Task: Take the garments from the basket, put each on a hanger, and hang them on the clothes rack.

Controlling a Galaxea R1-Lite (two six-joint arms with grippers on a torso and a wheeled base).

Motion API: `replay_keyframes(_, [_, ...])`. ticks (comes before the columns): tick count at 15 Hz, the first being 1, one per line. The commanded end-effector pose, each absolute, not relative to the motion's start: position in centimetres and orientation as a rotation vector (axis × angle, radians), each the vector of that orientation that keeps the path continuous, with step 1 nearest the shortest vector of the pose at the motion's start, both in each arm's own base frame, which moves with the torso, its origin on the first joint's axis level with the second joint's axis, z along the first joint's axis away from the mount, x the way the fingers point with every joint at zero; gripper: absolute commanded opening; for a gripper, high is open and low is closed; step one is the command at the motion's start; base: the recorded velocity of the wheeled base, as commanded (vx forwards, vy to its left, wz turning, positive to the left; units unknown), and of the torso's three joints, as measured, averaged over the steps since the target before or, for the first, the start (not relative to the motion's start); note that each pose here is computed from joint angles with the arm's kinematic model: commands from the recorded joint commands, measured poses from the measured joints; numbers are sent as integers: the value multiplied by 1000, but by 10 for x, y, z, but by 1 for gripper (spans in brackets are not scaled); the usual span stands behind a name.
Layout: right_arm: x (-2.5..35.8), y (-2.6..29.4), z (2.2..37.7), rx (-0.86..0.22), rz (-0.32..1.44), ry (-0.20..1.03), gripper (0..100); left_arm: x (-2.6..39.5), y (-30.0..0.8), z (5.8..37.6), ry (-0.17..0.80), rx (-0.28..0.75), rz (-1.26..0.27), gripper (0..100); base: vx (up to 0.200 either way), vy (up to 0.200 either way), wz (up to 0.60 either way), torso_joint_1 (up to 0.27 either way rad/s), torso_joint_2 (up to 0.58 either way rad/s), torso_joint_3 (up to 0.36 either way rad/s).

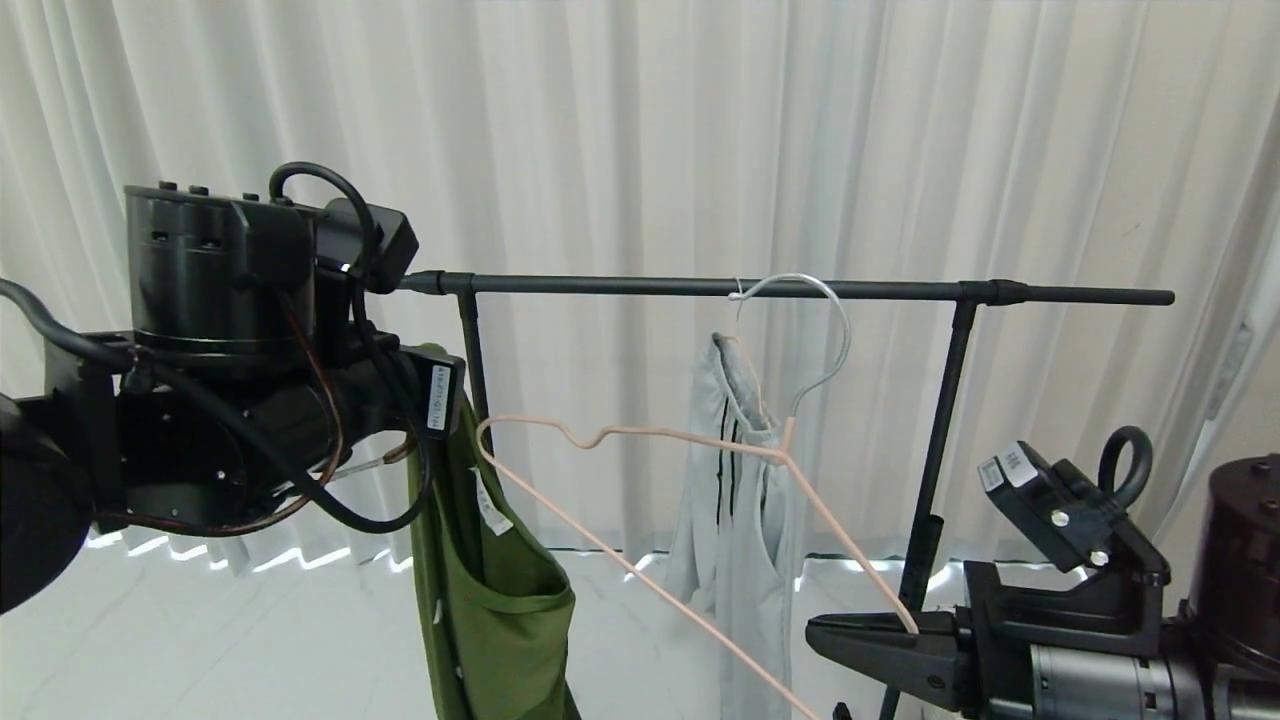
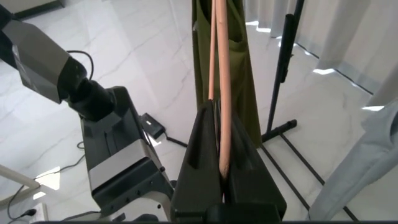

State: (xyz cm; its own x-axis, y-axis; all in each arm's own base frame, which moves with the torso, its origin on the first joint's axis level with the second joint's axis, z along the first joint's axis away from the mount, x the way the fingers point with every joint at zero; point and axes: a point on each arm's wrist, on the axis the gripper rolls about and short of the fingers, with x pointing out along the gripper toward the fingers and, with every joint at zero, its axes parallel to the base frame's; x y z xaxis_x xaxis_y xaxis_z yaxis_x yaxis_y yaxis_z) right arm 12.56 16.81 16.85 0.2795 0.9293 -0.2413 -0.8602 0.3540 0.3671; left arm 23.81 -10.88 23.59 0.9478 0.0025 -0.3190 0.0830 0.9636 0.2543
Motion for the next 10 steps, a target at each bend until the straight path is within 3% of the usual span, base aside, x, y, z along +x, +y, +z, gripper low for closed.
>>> replay_keyframes(1, [118,165,176,195,1235,425,0,242,-108,232,337,277,-23,0,0,0,0,0,0,0])
replay_keyframes(10, [135,185,171,201,1221,434,0,232,-117,234,324,282,-62,0,0,0,0,0,0,0])
